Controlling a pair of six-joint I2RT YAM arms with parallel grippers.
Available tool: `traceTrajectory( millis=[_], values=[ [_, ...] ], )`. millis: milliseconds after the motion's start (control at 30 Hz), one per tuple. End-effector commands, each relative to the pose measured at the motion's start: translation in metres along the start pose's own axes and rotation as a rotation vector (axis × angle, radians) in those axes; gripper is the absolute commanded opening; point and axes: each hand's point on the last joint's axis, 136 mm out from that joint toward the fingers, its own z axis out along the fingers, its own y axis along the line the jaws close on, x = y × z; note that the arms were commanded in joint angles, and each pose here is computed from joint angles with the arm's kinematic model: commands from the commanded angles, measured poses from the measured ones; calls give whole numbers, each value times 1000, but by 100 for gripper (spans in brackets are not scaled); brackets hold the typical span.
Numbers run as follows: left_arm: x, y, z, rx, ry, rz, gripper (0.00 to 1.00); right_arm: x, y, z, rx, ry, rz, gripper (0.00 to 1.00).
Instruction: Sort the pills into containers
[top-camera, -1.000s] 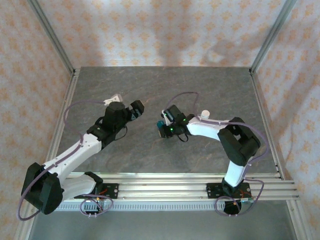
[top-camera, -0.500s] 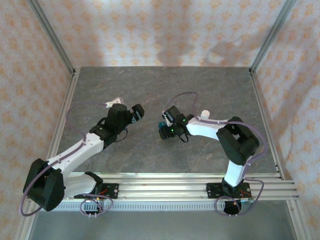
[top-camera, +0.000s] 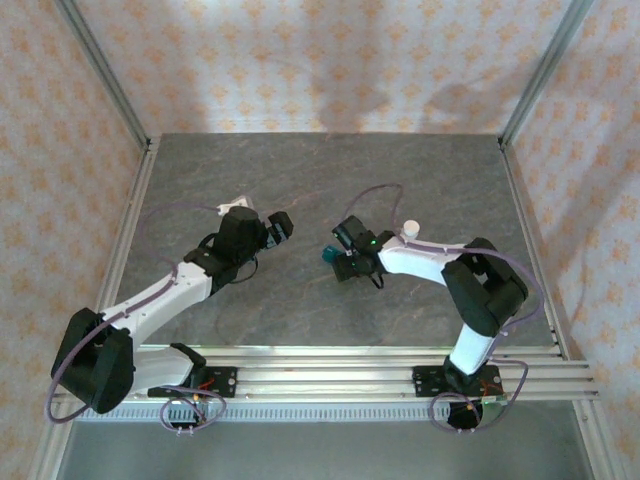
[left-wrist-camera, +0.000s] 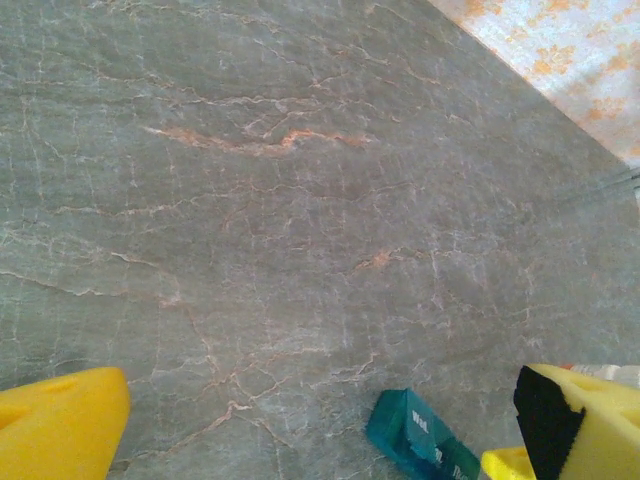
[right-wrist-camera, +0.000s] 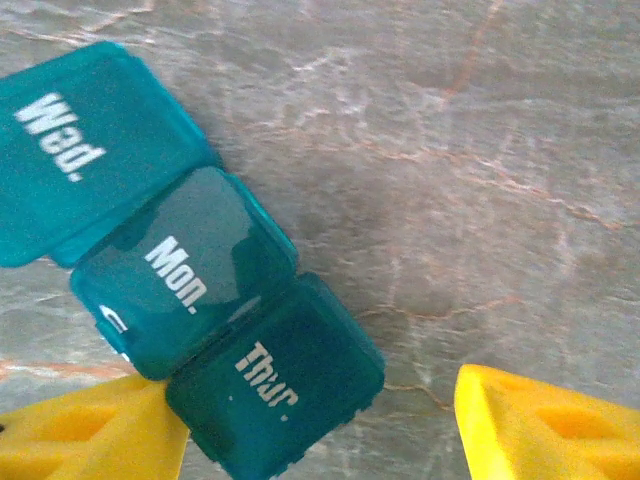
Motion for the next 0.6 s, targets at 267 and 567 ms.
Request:
traceTrajectory(
  millis=[267,567],
  values=[
    [-6,-11,-1,24,2,45,100,-16,-37,-14,80,-11,90,68],
    [-3,-8,1,12,22,75,100,-26,-23,-49,-33,-68,111,68]
  ],
)
